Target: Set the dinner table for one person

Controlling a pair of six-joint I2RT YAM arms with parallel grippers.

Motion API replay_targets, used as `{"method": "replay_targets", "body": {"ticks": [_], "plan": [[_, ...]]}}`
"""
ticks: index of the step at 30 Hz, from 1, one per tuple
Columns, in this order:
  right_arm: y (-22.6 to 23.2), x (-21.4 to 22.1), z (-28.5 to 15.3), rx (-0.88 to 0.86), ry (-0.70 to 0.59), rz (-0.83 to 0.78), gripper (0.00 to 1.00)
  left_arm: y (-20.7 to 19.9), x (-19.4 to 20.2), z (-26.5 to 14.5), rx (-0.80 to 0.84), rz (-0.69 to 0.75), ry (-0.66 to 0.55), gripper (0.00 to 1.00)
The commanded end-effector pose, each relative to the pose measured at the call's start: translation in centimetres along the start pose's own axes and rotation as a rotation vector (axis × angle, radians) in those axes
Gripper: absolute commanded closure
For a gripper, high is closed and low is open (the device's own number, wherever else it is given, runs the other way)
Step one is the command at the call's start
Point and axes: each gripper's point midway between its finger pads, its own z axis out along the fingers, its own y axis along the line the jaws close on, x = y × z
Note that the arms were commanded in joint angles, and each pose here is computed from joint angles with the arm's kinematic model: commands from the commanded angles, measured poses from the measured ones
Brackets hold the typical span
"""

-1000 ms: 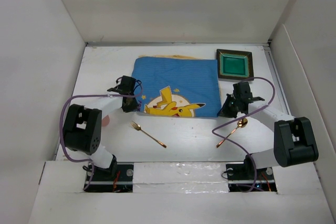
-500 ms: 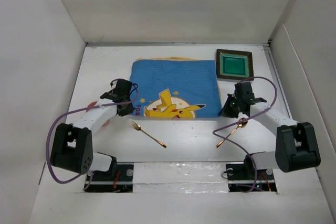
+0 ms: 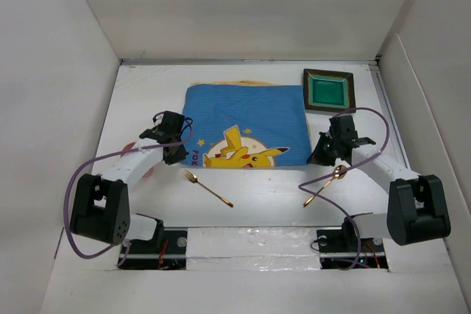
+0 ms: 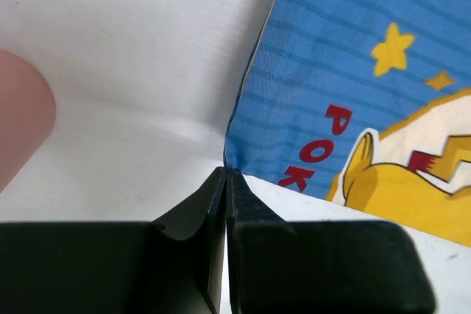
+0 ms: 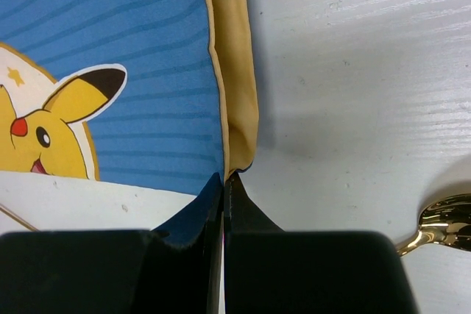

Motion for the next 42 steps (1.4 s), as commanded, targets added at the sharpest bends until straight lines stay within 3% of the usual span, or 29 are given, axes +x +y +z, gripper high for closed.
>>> {"method": "replay_targets", "body": {"ticks": [1,4,5,8,9,10,11,13,15,18,19,20,21,22,25,31,33,34,35,37,42], "plan": [[0.0,-0.1,-0.7,-0.005,-0.003,-0.012,1.0,-0.3,-1.2,-2.3,0.036,-0.033,-0.057,1.0],[0.1,-0.2,-1.0,-0.003,-0.004,-0.015,0.92,-0.4,-1.0,-2.9,0.049,-0.042,-0.045,1.0],[0.3,-0.4,-1.2,-0.007,-0.008,-0.024,0.82,-0.5,-1.1,-3.0,0.053,-0.041,-0.05,1.0],[0.7,-0.8,-1.7,-0.012,-0.002,-0.036,0.65,-0.9,-2.3,-3.9,0.069,-0.051,-0.083,1.0],[0.9,-0.9,-1.9,-0.013,-0.001,-0.039,0.58,-1.5,-3.2,-4.7,0.09,-0.054,-0.106,0.95],[1.1,-1.1,-2.2,-0.017,-0.004,-0.043,0.54,-1.8,-3.8,-5.4,0.108,-0.055,-0.128,0.78],[1.4,-1.6,-2.6,-0.022,-0.017,-0.049,0.49,-2.0,-4.3,-5.8,0.12,-0.046,-0.14,0.72],[2.6,-3.1,-3.7,-0.036,-0.047,-0.06,0.45,-2.7,-5.9,-7.4,0.149,-0.041,-0.184,0.63],[4.0,-5.2,-5.2,-0.053,-0.096,-0.072,0.41,-3.4,-7.4,-8.8,0.178,-0.022,-0.226,0.62],[5.0,-8.3,-6.5,-0.059,-0.181,-0.054,0.46,-5.1,-9.5,-11.5,0.268,0.014,-0.293,0.63],[5.4,-9.7,-7.1,-0.073,-0.223,-0.042,0.58,-5.7,-10.0,-12.4,0.306,0.023,-0.309,0.64],[5.4,-10.9,-7.4,-0.079,-0.256,-0.003,0.86,-6.8,-10.0,-13.3,0.371,0.048,-0.303,0.65],[5.9,-12.6,-7.8,-0.105,-0.312,0.008,1.0,-8.1,-10.9,-14.9,0.444,0.069,-0.329,0.68],[6.0,-13.6,-7.8,-0.118,-0.341,0.026,1.0,-8.7,-11.0,-15.8,0.487,0.093,-0.34,0.81],[5.6,-17.5,-8.1,-0.171,-0.444,0.127,1.0,-10.9,-10.8,-18.5,0.645,0.148,-0.343,1.0],[1.0,-23.2,-7.5,-0.202,-0.59,0.435,0.99,-12.7,-8.0,-20.7,0.806,0.246,-0.333,1.0],[-1.4,-24.4,-6.7,-0.157,-0.617,0.532,0.79,-13.0,-7.0,-20.1,0.814,0.276,-0.319,1.0],[-4.7,-25.7,-5.7,-0.105,-0.632,0.618,0.58,-13.2,-6.2,-19.5,0.83,0.275,-0.289,0.99],[-4.7,-25.7,-5.7,-0.104,-0.632,0.619,0.58,-13.2,-6.2,-19.5,0.83,0.275,-0.289,0.99],[-7.3,-26.5,-4.8,-0.085,-0.622,0.69,0.46,-13.4,-6.4,-19.3,0.84,0.26,-0.302,0.92],[-7.4,-26.0,0.1,-0.122,-0.484,0.755,0.45,-14.3,-6.9,-18.3,0.843,0.188,-0.278,0.83]]}}
